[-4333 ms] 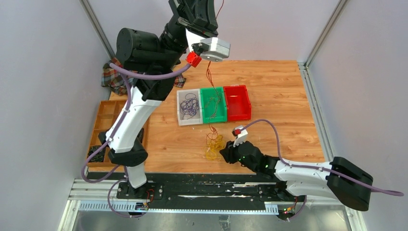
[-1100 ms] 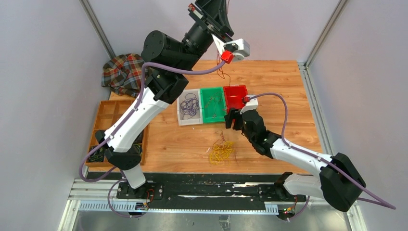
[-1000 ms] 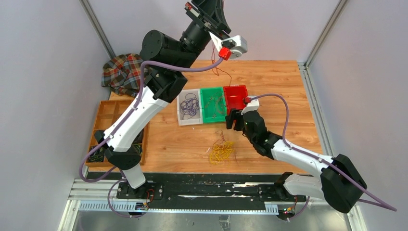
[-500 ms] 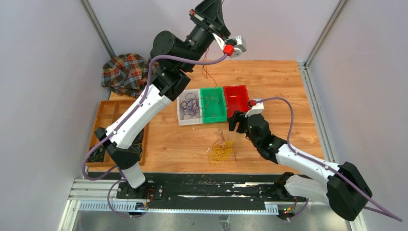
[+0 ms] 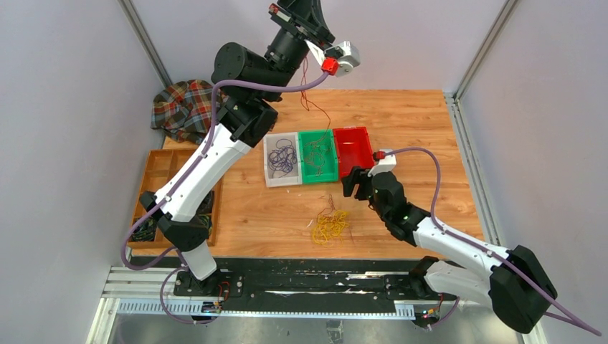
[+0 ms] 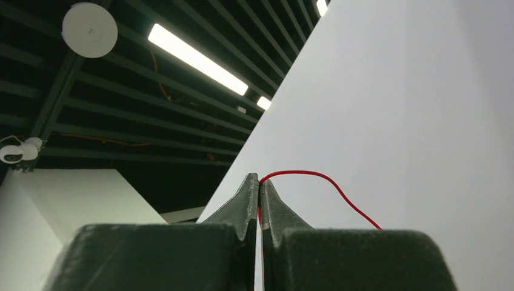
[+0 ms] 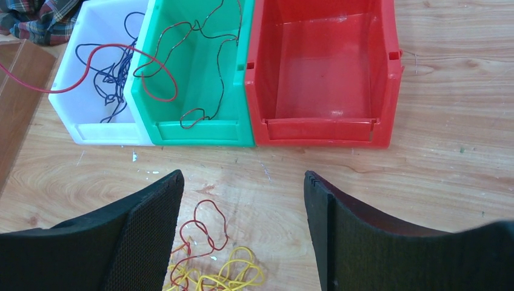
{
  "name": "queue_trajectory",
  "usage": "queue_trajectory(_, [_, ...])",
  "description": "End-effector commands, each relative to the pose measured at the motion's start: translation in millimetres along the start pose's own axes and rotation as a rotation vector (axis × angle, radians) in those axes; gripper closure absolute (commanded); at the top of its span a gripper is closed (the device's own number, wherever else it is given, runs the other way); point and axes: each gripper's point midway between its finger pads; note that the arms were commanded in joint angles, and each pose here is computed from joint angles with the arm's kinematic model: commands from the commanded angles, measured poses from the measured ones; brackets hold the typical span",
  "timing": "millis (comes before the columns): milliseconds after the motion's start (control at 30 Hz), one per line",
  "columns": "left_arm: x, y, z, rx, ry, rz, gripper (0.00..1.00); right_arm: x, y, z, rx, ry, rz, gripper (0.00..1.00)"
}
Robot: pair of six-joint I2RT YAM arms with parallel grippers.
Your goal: Untangle the cables
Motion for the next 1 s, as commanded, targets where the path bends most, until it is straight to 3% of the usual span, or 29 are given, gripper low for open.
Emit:
queue_trajectory(0, [5.9, 0.3, 10.0, -0.041, -0.005, 0.013, 0.99, 4.6, 2.5, -9.7, 0.026, -0.018, 0.005, 0.27])
queue_trajectory(633, [52.5, 22.2, -97.1, 0.185, -0.021, 0.111, 0.99, 11.4, 8.4, -22.3, 0.047, -0.028, 0.002, 0.27])
queue_trajectory(867, [66.9, 48.9, -123.5, 0.242, 0.101, 0.205, 0.99, 8.5, 9.0, -23.8, 0.048, -0.038, -0.005, 0.27])
queue_trajectory(967, [74.3, 71.0, -144.7, 0.345, 0.180, 0.296, 0.99, 5.4, 8.8, -21.7, 0.039, -0.042, -0.010, 0.27])
Point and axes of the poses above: each gripper's point midway between its finger pads, its own y axis back along the fingers, its own z axis along the line the jaws close on, x = y × z, and after that the axes turned 7 degrees about y, right-handed
